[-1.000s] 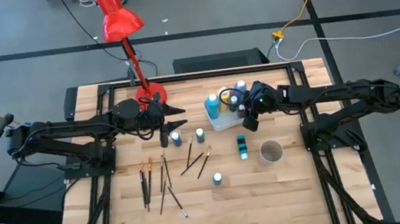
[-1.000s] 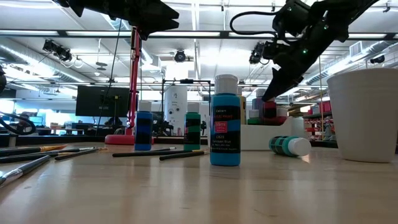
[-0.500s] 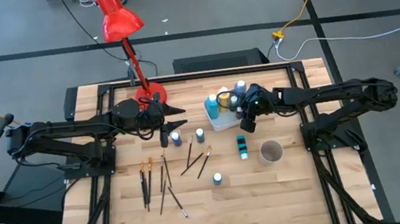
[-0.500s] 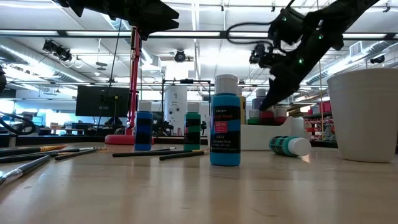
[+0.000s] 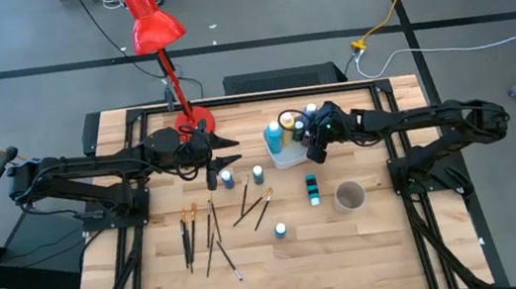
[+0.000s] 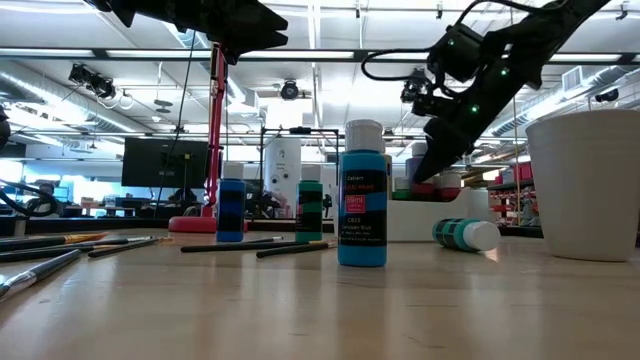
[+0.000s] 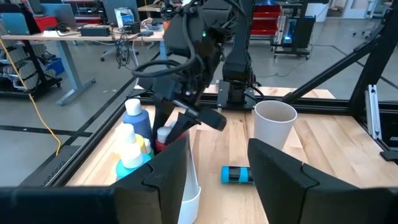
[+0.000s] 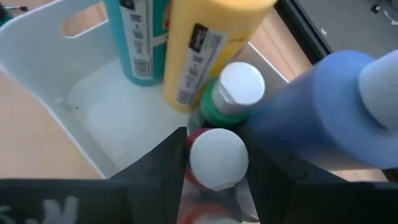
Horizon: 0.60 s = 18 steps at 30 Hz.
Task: Pick & Place Paint Supplies
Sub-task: Put the red matte acrylic craft paint into the white bin
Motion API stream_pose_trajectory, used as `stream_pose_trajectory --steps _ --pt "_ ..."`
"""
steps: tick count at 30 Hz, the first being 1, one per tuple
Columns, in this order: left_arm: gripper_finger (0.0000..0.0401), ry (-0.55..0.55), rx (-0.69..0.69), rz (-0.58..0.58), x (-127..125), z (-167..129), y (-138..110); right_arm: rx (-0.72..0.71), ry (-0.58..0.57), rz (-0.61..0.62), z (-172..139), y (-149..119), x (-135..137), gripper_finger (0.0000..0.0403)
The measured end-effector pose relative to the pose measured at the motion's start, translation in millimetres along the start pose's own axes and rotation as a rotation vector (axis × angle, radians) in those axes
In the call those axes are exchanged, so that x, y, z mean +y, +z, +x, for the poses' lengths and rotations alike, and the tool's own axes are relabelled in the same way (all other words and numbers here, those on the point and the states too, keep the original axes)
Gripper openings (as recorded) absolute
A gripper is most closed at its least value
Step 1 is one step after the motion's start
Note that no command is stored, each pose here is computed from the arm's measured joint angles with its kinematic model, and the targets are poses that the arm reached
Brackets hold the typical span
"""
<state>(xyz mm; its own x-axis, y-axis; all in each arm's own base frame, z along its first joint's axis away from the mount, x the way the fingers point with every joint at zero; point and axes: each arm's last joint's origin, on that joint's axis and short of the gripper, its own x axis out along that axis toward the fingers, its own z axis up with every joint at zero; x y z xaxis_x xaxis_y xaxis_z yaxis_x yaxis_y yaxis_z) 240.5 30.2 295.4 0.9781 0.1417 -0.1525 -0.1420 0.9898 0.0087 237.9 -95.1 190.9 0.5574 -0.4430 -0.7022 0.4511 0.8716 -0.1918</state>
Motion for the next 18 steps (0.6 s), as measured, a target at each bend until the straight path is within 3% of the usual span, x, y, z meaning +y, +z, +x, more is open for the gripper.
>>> stream_pose_trajectory --steps 7,18 --pt "0.0178 0.000 0.000 0.001 0.1 0.0 0.0 -0.018 -0.002 -0.030 12.4 1.7 -0.8 0.0130" --pt "0.0178 0.001 0.000 0.001 0.1 0.0 0.0 -0.029 -0.023 -0.017 13.2 2.4 -5.9 0.0157"
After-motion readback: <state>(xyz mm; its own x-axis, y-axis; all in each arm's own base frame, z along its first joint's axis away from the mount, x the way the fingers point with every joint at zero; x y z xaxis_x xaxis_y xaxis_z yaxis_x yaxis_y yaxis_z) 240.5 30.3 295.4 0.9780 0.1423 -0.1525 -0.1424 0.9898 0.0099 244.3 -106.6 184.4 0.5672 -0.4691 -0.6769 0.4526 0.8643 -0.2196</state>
